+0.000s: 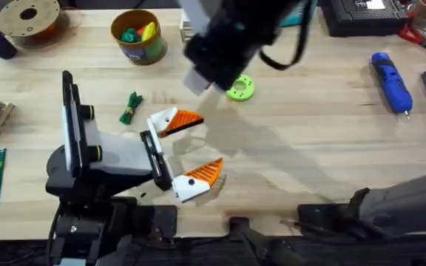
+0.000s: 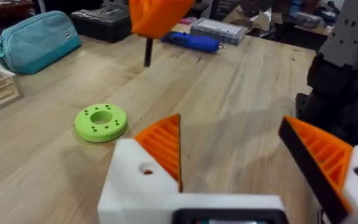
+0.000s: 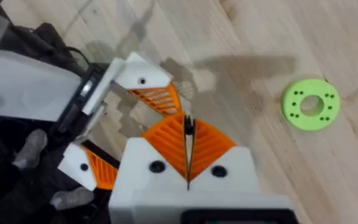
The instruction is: Pick up the gripper from the table and insert it into the empty holder that is missing its gripper. Then pick up a screw, insert it into the mounting hole, and use the screwdriver to tighten it. Finally, clean up the table by picking up the vegetable and placing it into the bucket.
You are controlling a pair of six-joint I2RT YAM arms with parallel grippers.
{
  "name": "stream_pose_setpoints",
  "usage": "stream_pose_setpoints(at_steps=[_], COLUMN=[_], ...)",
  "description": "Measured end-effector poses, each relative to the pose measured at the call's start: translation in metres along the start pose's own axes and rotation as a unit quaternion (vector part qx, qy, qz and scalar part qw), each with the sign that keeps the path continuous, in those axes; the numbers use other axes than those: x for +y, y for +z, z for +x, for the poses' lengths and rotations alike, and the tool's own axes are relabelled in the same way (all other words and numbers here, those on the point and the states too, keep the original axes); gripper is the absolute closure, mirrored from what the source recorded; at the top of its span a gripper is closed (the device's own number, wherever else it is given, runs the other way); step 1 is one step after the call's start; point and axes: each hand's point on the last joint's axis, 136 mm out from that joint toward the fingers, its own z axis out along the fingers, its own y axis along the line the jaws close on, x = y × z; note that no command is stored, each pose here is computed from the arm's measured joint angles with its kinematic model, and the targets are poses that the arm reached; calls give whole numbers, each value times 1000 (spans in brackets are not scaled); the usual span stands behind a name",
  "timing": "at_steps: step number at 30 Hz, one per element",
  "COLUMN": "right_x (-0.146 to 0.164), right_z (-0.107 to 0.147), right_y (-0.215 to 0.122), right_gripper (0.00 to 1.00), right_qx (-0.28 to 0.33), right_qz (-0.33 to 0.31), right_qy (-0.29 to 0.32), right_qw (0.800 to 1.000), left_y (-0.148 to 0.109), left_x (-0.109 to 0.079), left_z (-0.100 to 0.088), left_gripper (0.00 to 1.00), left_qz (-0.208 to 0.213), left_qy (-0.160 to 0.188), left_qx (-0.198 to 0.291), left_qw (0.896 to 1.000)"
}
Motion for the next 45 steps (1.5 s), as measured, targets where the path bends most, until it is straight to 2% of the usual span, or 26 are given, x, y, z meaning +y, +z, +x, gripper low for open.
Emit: stream_pose_setpoints(at_steps=[6,14,19,39,45], right_x=[38,61,62,58,57], right_z=[-30,-37,-36,-28,-26], right_y=[27,30,39,39,57], right_gripper=[995,995,995,995,995], right_qx=[35,52,62,81,101], right_qz=[-13,-9,-8,-2,-2], right_qy=[-51,-90,-92,-91,-89], right_qw=[998,995,994,993,991], left_y=[0,0,0,0,0], left_x=[0,0,0,0,0], left_z=[0,0,0,0,0], left_gripper=[15,15,15,15,16], left_qz=[0,0,0,0,0], left_qy=[0,0,0,0,-2], left_qx=[0,0,0,0,0], left_qw=[1000,1000,1000,1000,1000])
